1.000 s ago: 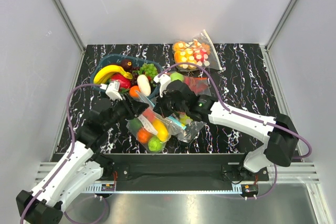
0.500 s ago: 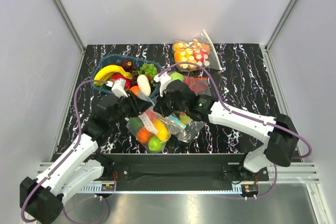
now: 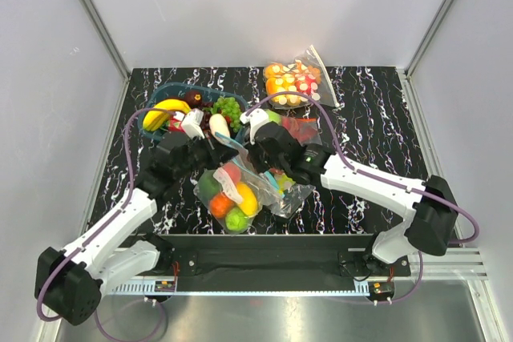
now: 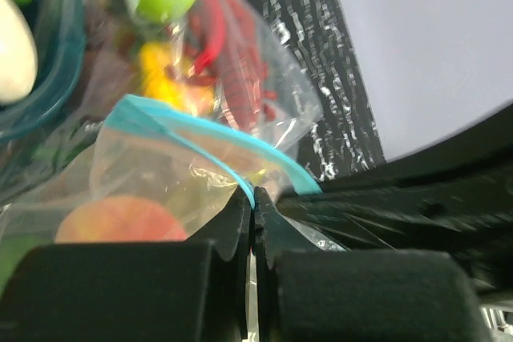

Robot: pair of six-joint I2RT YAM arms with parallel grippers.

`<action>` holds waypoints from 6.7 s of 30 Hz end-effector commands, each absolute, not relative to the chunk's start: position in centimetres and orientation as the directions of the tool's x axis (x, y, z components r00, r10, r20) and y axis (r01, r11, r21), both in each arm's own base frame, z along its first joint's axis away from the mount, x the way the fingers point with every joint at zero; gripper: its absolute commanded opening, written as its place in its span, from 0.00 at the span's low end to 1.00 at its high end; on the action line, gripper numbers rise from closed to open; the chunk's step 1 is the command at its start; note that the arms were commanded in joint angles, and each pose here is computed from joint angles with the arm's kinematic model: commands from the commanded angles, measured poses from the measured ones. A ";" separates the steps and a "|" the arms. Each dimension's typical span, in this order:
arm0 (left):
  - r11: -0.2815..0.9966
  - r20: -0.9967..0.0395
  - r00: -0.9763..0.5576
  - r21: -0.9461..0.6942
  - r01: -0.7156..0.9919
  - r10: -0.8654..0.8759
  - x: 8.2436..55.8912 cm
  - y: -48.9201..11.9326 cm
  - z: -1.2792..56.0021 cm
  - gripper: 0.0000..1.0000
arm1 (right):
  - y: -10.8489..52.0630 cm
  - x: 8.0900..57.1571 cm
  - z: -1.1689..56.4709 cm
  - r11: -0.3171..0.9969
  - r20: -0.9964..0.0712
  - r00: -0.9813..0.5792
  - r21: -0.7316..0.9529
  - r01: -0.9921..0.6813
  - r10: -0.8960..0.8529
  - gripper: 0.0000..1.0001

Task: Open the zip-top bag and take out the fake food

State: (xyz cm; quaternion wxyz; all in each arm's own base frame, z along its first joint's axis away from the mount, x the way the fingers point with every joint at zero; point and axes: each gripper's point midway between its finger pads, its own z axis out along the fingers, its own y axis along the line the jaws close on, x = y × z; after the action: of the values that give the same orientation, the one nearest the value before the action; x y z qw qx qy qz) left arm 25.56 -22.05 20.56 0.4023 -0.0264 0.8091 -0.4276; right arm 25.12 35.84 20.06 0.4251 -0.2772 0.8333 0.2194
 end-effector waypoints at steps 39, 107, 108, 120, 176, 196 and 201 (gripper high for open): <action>0.806 -0.732 -0.648 -0.506 0.307 -0.212 21.0 -16.4 20.7 0.00 | 32.0 27.1 26.0 0.869 -0.866 -0.443 0.021 -0.494 -0.231 0.12; 0.881 -0.725 -0.648 -0.124 0.456 0.233 21.4 -19.5 18.0 0.60 | 35.0 22.3 24.5 0.750 -0.852 -0.466 0.142 -0.646 -0.240 0.00; 0.879 -0.712 -0.660 -0.130 0.459 0.240 20.9 -19.6 17.2 0.61 | 35.0 22.3 24.4 0.751 -0.851 -0.468 0.145 -0.645 -0.237 0.00; 0.908 -0.669 -0.705 -0.108 0.404 0.235 19.8 -19.6 14.5 0.78 | 34.9 21.9 24.1 0.744 -0.854 -0.469 0.159 -0.649 -0.226 0.00; 0.970 -0.937 -0.286 -0.230 0.073 -0.201 43.3 -9.4 32.9 0.36 | 34.7 21.7 22.8 0.750 -0.833 -0.494 0.156 -0.643 -0.250 0.00; 0.993 -0.850 -0.525 -0.099 0.066 -0.050 51.1 -10.2 21.1 0.61 | 35.2 21.8 21.7 0.751 -0.814 -0.513 0.152 -0.643 -0.274 0.00; 0.993 -0.830 -0.557 -0.092 0.070 -0.038 50.9 -10.3 19.9 0.74 | 35.4 21.7 21.7 0.745 -0.812 -0.514 0.157 -0.648 -0.276 0.00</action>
State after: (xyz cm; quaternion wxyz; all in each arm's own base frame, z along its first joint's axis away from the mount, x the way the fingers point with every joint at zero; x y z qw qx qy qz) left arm 49.89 -10.26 18.30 0.4494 0.0043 0.8917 -0.0534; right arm 21.62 34.54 19.88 0.3978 -0.2789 0.8487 0.2088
